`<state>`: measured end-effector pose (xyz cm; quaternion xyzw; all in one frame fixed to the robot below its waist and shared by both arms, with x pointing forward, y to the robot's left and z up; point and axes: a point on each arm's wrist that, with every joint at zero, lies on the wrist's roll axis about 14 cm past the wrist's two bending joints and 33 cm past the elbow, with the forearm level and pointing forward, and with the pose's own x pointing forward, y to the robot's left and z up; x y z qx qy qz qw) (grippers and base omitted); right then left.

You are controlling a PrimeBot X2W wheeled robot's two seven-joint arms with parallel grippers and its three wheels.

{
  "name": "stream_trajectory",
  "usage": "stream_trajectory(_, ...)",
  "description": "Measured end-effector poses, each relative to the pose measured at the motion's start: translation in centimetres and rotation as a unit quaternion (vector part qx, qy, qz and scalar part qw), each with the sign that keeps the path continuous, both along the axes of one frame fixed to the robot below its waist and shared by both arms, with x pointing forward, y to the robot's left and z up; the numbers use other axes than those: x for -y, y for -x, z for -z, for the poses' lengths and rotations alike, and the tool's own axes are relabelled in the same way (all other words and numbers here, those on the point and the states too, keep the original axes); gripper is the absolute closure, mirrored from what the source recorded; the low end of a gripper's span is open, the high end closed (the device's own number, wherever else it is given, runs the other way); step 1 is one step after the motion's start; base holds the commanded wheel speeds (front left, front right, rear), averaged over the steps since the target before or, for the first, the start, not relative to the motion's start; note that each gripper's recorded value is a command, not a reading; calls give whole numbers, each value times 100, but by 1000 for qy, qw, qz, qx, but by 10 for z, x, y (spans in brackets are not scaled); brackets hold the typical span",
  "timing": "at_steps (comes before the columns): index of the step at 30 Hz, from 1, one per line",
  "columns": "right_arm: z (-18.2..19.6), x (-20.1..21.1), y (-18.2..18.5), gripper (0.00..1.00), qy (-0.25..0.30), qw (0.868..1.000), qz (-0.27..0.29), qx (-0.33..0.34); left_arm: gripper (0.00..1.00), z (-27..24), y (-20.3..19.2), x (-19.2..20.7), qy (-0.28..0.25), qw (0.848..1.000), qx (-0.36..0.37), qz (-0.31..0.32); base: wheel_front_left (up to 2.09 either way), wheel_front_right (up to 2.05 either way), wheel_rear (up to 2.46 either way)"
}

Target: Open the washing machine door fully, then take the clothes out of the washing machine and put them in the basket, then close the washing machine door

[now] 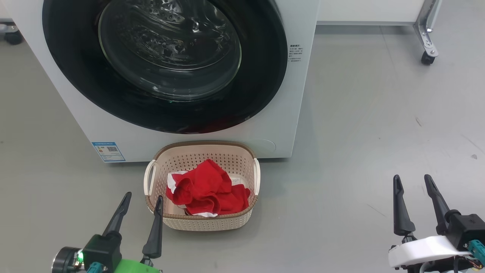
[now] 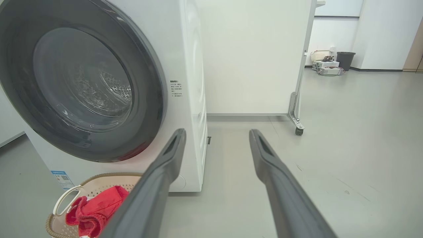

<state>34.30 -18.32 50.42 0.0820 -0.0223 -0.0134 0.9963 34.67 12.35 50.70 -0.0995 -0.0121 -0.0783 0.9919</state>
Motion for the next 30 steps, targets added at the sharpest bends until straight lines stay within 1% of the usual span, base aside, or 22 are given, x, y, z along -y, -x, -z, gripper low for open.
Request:
stream_trajectory(14, -5, 1, 2, 0, -1, 1000, 1, 6, 0, 0, 1, 1, -1, 1000, -3, 2, 0, 0, 0)
stream_trajectory(15, -5, 2, 2, 100, 0, 1000, 4, 5, 100, 0, 1, 1, 0, 1000, -3, 2, 0, 0, 0)
stream_trajectory(22, 19, -4, 10, 100, -13, 999, 4, -33, 100, 22, 9, 6, 3, 999, -38, 4, 0, 0, 0)
stream_trajectory(26, 19, -5, 11, 100, -30, 999, 5, -33, 100, 22, 11, 7, 21, 999, -43, 2, 0, 0, 0)
stream_trajectory(30, 20, -5, 11, 100, -55, 998, 5, -35, 100, 23, 12, 7, 50, 997, -50, 1, 0, 0, 0)
